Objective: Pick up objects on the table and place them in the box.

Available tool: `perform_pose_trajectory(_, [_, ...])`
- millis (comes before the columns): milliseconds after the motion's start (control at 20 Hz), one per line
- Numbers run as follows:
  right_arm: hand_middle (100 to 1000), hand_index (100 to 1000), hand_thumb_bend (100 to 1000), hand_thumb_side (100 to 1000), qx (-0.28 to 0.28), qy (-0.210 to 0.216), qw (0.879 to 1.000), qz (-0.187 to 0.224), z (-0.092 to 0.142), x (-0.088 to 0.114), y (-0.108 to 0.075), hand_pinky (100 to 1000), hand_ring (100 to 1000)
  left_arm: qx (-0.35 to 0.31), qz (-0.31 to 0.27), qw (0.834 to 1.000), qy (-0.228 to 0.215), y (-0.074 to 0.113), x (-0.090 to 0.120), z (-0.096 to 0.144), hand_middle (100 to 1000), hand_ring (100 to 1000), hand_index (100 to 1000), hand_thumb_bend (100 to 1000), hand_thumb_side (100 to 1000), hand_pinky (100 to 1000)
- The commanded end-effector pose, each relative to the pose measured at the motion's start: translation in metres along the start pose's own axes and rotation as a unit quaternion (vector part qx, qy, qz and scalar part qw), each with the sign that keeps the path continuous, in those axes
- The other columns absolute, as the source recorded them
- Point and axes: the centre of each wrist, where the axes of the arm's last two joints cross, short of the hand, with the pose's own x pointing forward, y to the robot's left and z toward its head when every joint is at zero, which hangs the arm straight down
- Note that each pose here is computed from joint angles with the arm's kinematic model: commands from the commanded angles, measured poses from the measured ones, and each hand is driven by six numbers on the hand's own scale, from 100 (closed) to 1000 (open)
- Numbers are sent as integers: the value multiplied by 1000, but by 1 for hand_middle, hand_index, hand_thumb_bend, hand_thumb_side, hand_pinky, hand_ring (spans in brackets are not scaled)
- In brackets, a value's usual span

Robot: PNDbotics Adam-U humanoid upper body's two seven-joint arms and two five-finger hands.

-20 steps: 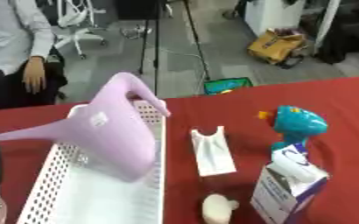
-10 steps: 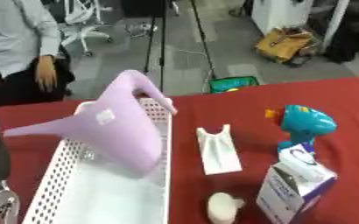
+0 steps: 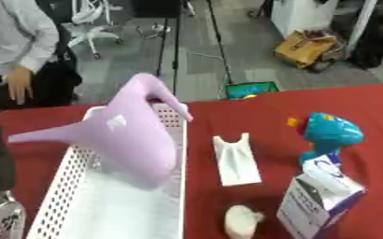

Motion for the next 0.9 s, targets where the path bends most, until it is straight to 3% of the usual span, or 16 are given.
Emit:
perform_pose_trajectory(50, [853,878,100,1000,53,-20,998,-12,-12,5,-2,840,888,-20,-3,1000,-10,0,4,-9,933,929,952,103,969,916])
perform_pose_trajectory(150, [866,891,100,1000,148,-37,988,-15,-14,7,-2,860,910,-25,-4,1000,-9,0,5,-9,928,925,945,100,963,908])
perform_pose_trajectory(300, [869,894,100,1000,277,-71,958,-19,-23,9,-2,872,914,-32,-5,999,-5,1,5,-8,924,923,941,100,959,905])
perform_pose_trajectory(450, [877,914,100,1000,344,-97,934,-23,-34,10,-2,891,921,-38,-5,999,-2,1,5,-8,918,921,935,100,955,903])
perform_pose_trajectory(750, [871,943,139,1000,484,-139,864,-2,-43,14,-2,900,915,-50,-5,999,4,1,5,-7,902,912,919,100,945,893])
perform_pose_trajectory(800, [889,992,159,1000,501,-144,853,-1,-44,15,-2,905,925,-52,-5,999,5,1,5,-7,897,910,913,100,941,890])
perform_pose_trajectory(900, [921,1000,157,1000,532,-151,833,-2,-46,17,-2,914,946,-55,-5,998,6,1,5,-7,894,909,908,100,939,888])
